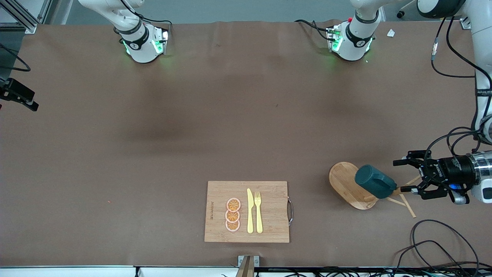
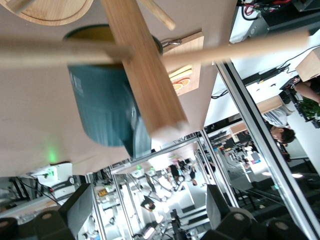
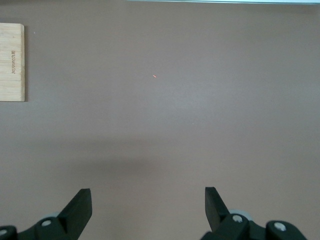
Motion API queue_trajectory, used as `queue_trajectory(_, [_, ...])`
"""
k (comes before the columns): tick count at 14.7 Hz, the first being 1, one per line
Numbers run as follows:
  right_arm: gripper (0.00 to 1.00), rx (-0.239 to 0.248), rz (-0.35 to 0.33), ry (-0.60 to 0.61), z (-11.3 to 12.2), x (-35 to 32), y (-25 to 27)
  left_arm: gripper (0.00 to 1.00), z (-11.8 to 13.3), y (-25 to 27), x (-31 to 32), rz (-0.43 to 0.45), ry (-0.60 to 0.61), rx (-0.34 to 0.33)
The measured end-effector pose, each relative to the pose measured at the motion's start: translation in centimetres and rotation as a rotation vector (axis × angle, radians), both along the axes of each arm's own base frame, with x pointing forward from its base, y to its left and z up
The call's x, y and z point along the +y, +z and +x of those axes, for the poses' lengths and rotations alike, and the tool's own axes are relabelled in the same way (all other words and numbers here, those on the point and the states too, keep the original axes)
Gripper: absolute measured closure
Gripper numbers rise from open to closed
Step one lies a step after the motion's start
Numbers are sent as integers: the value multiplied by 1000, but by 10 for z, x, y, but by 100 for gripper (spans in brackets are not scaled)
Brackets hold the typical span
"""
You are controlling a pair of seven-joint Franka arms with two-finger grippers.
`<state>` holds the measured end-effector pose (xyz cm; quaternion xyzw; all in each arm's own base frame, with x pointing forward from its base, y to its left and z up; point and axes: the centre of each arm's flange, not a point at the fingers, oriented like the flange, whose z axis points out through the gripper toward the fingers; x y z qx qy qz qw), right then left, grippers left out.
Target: Pass cup and hang on rack
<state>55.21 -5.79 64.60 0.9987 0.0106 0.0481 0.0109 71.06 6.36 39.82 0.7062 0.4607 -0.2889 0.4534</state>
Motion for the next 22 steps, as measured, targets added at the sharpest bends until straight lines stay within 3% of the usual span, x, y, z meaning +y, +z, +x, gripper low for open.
queue_trajectory(3, [0,-1,-1,2,1,-3,-1,0,-10,37,-32,145,-113,-45])
queue_trajectory(8, [0,-1,-2,3,1,-3,0,0,-36,106,-102,484,-330,-168])
queue_trajectory(12, [0,0,-2,3,2,-3,-2,0,-62,151,-153,793,-615,-364])
queue_trajectory(15, [0,2,-2,3,3,-3,-4,0,-76,181,-161,969,-830,-506])
queue_trajectory(17, [0,0,-2,3,4,-3,-4,0,-83,196,-159,1026,-922,-566])
queue_trajectory(22, [0,-7,-4,12,4,-3,-3,0,-103,224,-149,1029,-1070,-637])
